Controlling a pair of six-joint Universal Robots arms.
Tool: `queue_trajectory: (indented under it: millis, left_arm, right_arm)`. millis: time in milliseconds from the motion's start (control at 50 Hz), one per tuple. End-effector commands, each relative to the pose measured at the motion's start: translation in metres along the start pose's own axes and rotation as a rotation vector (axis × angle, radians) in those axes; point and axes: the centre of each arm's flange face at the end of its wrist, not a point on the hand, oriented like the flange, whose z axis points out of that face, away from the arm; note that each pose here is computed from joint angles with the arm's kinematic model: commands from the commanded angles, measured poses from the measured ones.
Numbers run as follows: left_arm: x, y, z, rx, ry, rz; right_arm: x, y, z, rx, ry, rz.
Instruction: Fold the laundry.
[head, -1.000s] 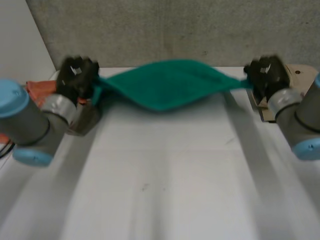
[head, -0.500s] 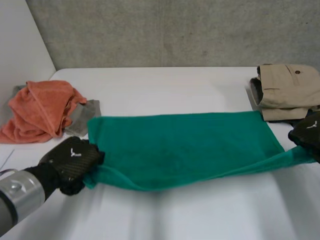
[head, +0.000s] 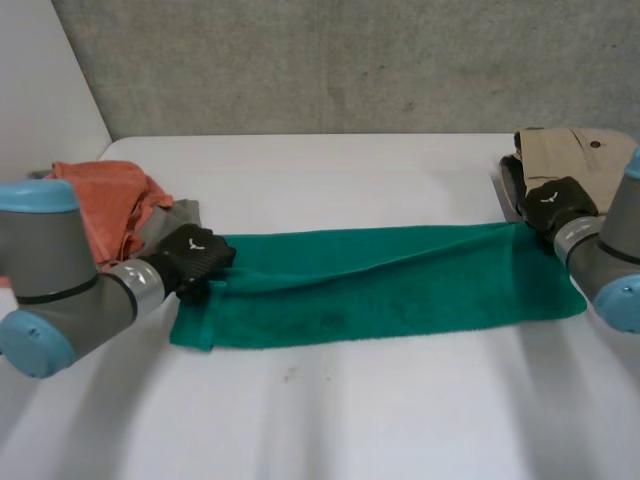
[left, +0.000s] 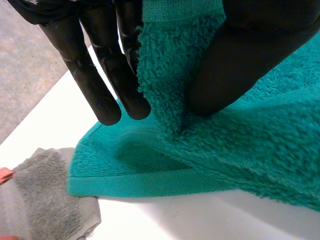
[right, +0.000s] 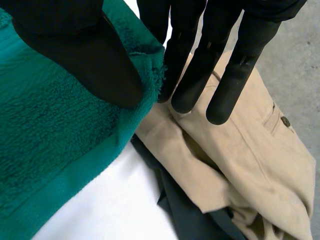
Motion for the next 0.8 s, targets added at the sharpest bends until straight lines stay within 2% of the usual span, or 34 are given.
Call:
queue_trajectory:
  millis: [20, 80, 120, 180, 280, 400, 480, 640, 800]
  left_arm:
    - [0.009, 0.003, 0.011, -0.032, -0.001, 0.012]
    - [0.004, 0.006, 0.008, -0.082, -0.064, 0.016]
    - [-0.008, 0.002, -0.001, -0.126, -0.165, 0.015]
    - [-0.018, -0.026, -0.022, -0.090, -0.262, 0.006]
    - [-0.006, -0.065, -0.045, 0.033, -0.268, -0.059]
    - [0.013, -0.081, -0.053, 0.079, -0.235, -0.102]
    - [0.031, -0.080, -0.043, 0.066, -0.209, -0.100]
    - [0.045, -0.068, -0.003, -0.029, -0.330, -0.109]
    - [0.053, -0.057, 0.026, -0.034, -0.357, -0.106]
  right_arm:
    - [-0.018, -0.005, -0.003, 0.021, -0.033, -0.004]
    - [-0.017, -0.004, -0.006, 0.018, -0.034, -0.002]
    - [-0.013, -0.007, -0.012, 0.023, -0.031, -0.001]
    - [-0.009, -0.013, -0.019, 0.034, -0.024, -0.002]
    - [-0.012, -0.013, -0.025, 0.032, -0.037, -0.003]
    - [-0.016, -0.006, -0.029, 0.009, -0.055, 0.000]
    - [-0.019, 0.000, -0.031, -0.010, -0.068, 0.004]
    - [-0.009, -0.009, -0.051, 0.007, -0.047, 0.005]
    - [-0.008, -0.011, -0.059, 0.023, -0.066, 0.020]
